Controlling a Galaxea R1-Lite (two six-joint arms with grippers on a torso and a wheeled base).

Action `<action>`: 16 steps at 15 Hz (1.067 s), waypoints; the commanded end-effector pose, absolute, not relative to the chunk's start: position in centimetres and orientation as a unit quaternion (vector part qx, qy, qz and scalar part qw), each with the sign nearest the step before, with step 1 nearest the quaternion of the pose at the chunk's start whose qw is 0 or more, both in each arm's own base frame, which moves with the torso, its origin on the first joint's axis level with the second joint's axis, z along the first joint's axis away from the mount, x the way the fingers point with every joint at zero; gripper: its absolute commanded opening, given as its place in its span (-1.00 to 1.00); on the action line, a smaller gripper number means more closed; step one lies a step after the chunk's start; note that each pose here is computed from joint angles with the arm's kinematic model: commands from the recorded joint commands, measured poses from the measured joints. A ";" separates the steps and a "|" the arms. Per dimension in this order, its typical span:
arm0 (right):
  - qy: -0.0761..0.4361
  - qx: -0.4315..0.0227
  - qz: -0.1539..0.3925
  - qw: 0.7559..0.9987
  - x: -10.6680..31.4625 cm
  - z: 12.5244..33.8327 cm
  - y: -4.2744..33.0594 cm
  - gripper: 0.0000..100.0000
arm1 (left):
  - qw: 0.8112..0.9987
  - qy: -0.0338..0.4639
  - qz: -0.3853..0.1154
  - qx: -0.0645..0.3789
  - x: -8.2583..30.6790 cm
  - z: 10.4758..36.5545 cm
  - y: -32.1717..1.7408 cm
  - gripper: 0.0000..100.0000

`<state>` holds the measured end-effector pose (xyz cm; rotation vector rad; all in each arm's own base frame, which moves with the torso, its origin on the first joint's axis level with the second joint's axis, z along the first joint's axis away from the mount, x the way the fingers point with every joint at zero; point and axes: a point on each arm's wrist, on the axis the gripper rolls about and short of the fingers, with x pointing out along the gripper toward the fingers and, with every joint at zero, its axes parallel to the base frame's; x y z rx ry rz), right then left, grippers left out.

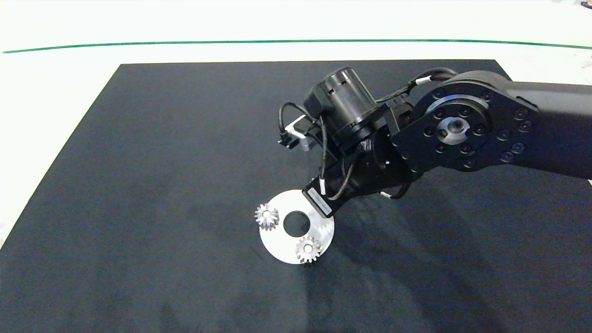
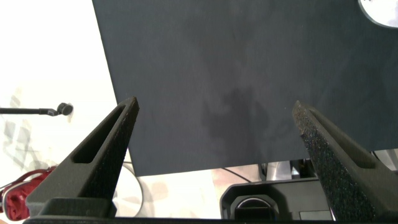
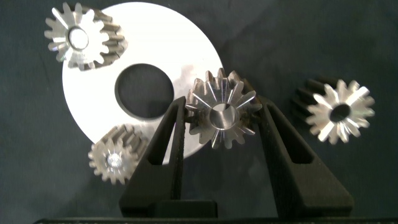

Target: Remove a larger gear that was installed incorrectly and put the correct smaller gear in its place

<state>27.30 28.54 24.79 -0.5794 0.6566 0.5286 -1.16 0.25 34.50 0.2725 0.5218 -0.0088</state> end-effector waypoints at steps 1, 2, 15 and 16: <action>0.317 -0.282 0.256 0.869 27.6 24.1 29.4 -0.44 | 0.956 0.260 -0.005 0.135 -1.2 34.5 0.2 1.00; 0.317 -0.282 0.256 0.868 27.6 24.1 29.4 -0.44 | 0.956 0.260 -0.005 0.135 -1.2 34.5 0.2 1.00; 0.327 -0.283 0.251 0.866 27.9 23.5 29.3 -0.44 | 0.957 0.257 -0.004 0.134 -1.2 34.5 0.2 1.00; 0.328 -0.283 0.251 0.866 27.9 23.5 29.3 -0.44 | 0.957 0.256 -0.004 0.134 -1.2 34.5 0.2 1.00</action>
